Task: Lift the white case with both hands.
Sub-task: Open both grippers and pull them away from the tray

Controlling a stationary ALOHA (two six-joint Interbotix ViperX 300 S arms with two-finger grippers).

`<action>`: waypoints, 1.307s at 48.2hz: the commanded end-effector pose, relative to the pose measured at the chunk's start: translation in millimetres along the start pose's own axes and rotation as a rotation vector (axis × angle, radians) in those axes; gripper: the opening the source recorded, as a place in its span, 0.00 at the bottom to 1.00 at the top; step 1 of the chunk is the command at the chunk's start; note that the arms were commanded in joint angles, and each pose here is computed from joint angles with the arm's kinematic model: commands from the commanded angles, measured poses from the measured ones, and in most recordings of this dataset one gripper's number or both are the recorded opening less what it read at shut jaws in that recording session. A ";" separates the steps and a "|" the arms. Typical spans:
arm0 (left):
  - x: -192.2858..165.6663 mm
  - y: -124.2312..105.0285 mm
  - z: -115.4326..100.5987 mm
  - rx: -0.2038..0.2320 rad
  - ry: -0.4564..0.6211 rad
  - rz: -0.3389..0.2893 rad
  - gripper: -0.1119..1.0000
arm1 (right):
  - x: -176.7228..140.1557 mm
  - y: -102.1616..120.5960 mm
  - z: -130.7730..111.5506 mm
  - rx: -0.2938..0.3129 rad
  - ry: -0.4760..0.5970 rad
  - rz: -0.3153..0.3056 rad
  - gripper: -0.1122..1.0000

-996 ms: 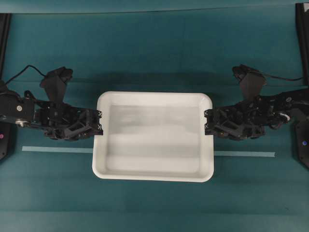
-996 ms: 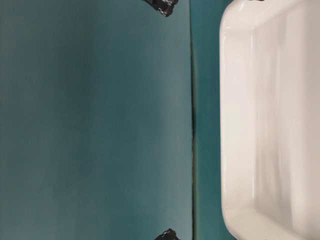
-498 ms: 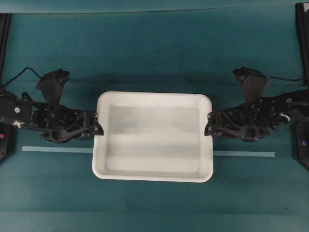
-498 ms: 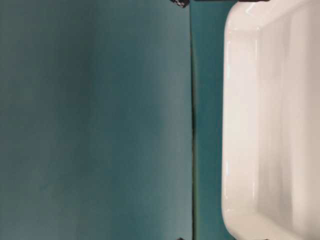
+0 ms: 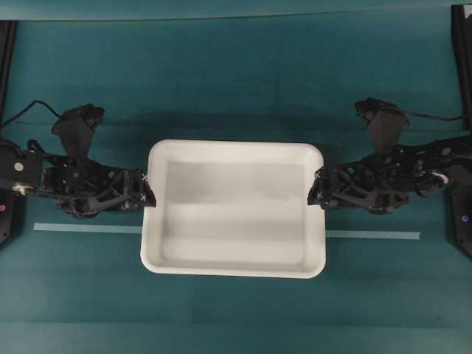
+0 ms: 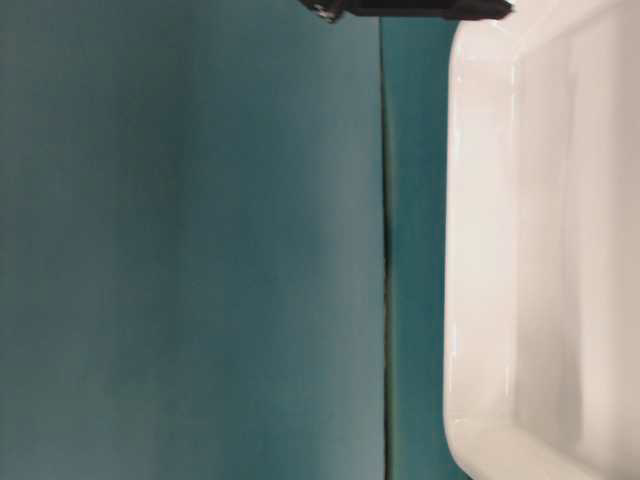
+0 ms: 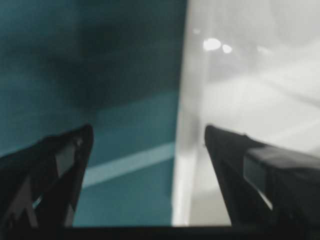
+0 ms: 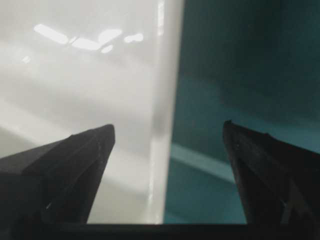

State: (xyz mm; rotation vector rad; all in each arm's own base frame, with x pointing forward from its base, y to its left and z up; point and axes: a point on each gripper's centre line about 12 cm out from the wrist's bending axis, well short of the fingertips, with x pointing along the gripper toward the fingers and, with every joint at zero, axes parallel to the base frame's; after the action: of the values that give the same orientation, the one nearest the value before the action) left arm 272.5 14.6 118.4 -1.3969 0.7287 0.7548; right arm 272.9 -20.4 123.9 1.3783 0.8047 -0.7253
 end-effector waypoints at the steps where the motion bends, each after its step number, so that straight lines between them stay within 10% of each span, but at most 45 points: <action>1: -7.3 -8.2 -0.2 0.019 -0.002 -0.035 0.95 | -8.6 8.1 -0.7 -0.024 -0.004 0.039 0.92; 63: -175.7 -50.7 3.5 0.594 -0.211 -0.533 0.87 | -157.8 65.4 -4.5 -0.680 -0.328 0.604 0.92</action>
State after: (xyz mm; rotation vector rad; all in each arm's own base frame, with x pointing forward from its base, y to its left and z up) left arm 212.6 11.0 282.2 -0.9111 0.3686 0.2441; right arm 238.7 -13.9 280.3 0.8066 0.3259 -0.1707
